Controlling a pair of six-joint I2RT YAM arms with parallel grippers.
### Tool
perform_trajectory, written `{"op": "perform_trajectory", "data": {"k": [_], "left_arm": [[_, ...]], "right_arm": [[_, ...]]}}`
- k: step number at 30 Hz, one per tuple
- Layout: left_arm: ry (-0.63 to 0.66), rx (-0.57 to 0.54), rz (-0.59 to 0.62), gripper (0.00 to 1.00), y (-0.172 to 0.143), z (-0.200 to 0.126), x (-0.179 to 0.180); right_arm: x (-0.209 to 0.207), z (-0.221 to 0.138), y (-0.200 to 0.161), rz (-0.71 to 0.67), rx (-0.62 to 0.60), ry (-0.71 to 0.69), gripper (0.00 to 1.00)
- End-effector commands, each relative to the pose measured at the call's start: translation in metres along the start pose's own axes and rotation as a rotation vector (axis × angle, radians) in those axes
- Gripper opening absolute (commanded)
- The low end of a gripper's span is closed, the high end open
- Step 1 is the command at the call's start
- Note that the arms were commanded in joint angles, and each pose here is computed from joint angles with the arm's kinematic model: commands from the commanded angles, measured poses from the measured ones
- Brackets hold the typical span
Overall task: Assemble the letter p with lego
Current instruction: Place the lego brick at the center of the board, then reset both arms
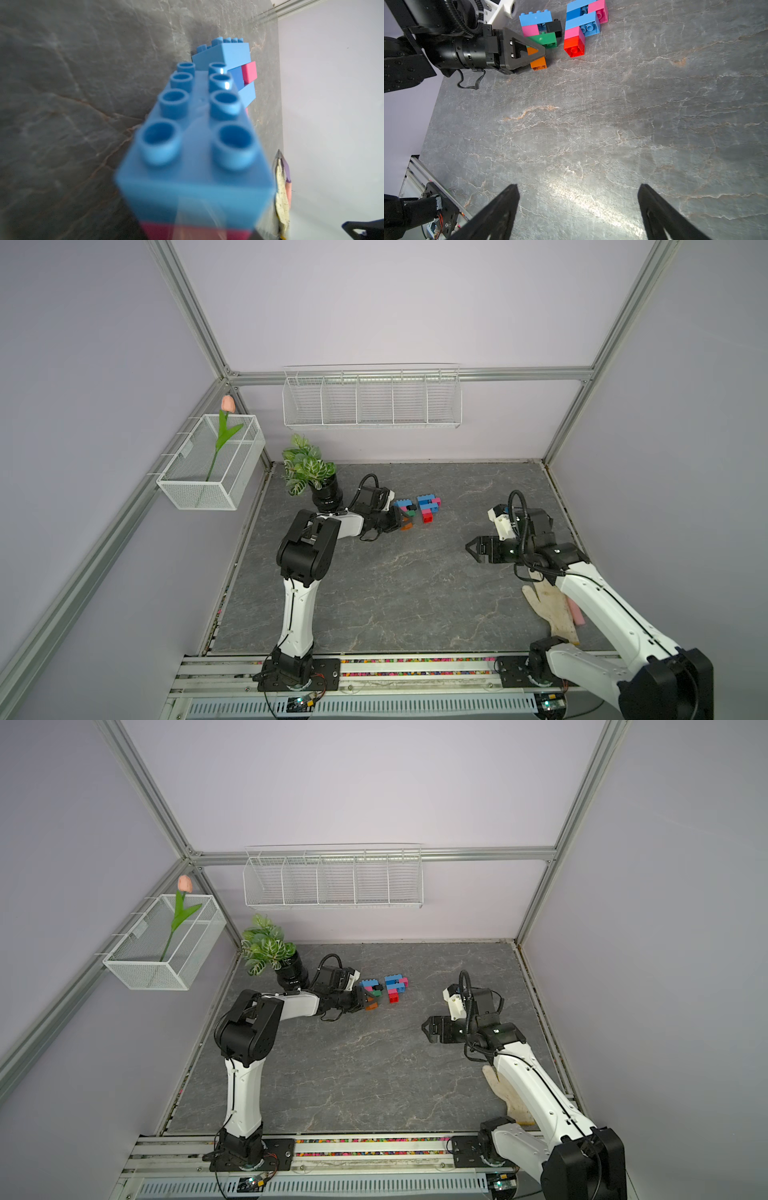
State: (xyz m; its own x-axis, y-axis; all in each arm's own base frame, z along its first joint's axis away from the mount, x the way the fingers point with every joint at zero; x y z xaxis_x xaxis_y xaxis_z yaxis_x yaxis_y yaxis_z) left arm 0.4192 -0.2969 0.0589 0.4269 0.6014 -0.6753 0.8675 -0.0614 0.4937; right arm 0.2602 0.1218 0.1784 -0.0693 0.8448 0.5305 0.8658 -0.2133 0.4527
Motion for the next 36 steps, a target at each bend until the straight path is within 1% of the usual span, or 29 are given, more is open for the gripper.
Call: {"op": "perform_trajectory", "data": {"k": [1, 8, 16, 19, 21, 23, 25, 26, 28, 29, 31, 32, 34, 36], "left_arm": [[0.091, 0.039, -0.013, 1.00, -0.004, 0.000, 0.016], [0.164, 0.054, -0.004, 1.00, 0.000, -0.004, 0.023], [0.268, 0.063, 0.043, 1.00, 0.009, -0.016, 0.027], [0.288, 0.030, 0.087, 1.00, 0.022, -0.025, 0.019], [0.291, -0.026, 0.137, 1.00, 0.035, -0.036, 0.008], [0.304, -0.119, 0.217, 1.00, 0.051, -0.058, -0.011], [0.358, -0.272, 0.327, 1.00, 0.068, -0.100, -0.037], [0.402, -0.338, 0.375, 1.00, 0.070, -0.122, -0.046], [0.546, -0.505, 0.469, 1.00, 0.070, -0.184, -0.065], [0.628, -0.570, 0.471, 1.00, 0.066, -0.210, -0.066], [0.855, -0.704, 0.433, 1.00, 0.049, -0.265, -0.053], [0.932, -0.737, 0.426, 1.00, 0.042, -0.283, -0.045], [1.048, -0.751, 0.387, 1.00, 0.019, -0.310, -0.018], [1.100, -0.764, 0.342, 1.00, -0.002, -0.322, 0.008]], "right_arm": [[-0.001, -0.003, -0.005, -0.008, 0.001, 0.012, 0.93], [0.000, -0.009, -0.008, -0.019, -0.007, 0.020, 0.92], [0.000, -0.012, -0.011, -0.020, -0.012, 0.024, 0.92], [-0.004, -0.010, -0.009, -0.013, -0.021, 0.005, 0.92], [-0.008, -0.008, -0.004, -0.008, -0.047, -0.027, 0.92], [-0.016, -0.007, 0.006, -0.018, -0.105, -0.087, 0.92], [-0.032, -0.012, 0.025, -0.050, -0.222, -0.211, 0.92], [-0.041, -0.016, 0.032, -0.068, -0.285, -0.273, 0.92], [-0.056, -0.024, 0.051, -0.137, -0.459, -0.381, 0.91], [-0.065, -0.027, 0.055, -0.171, -0.531, -0.433, 0.91], [-0.081, -0.030, 0.062, -0.230, -0.701, -0.521, 0.90], [-0.089, -0.029, 0.062, -0.245, -0.748, -0.550, 0.90], [-0.108, -0.019, 0.057, -0.248, -0.785, -0.591, 0.90], [-0.123, -0.006, 0.047, -0.252, -0.801, -0.602, 0.90]]}}
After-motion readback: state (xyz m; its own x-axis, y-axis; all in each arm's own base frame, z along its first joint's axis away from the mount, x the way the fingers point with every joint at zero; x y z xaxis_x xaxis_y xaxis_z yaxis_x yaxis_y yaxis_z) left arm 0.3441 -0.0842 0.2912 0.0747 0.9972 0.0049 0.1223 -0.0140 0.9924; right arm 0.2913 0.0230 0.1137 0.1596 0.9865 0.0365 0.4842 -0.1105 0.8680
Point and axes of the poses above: each gripper's point midway between its finger pads, its own z axis out along the fingers, its own x axis along the line the jaws close on, y = z × x, the point moved 3 cm from there along -z, back along the fingers, and after that the axes turned 13 degrees about z, right-handed, at the moved point
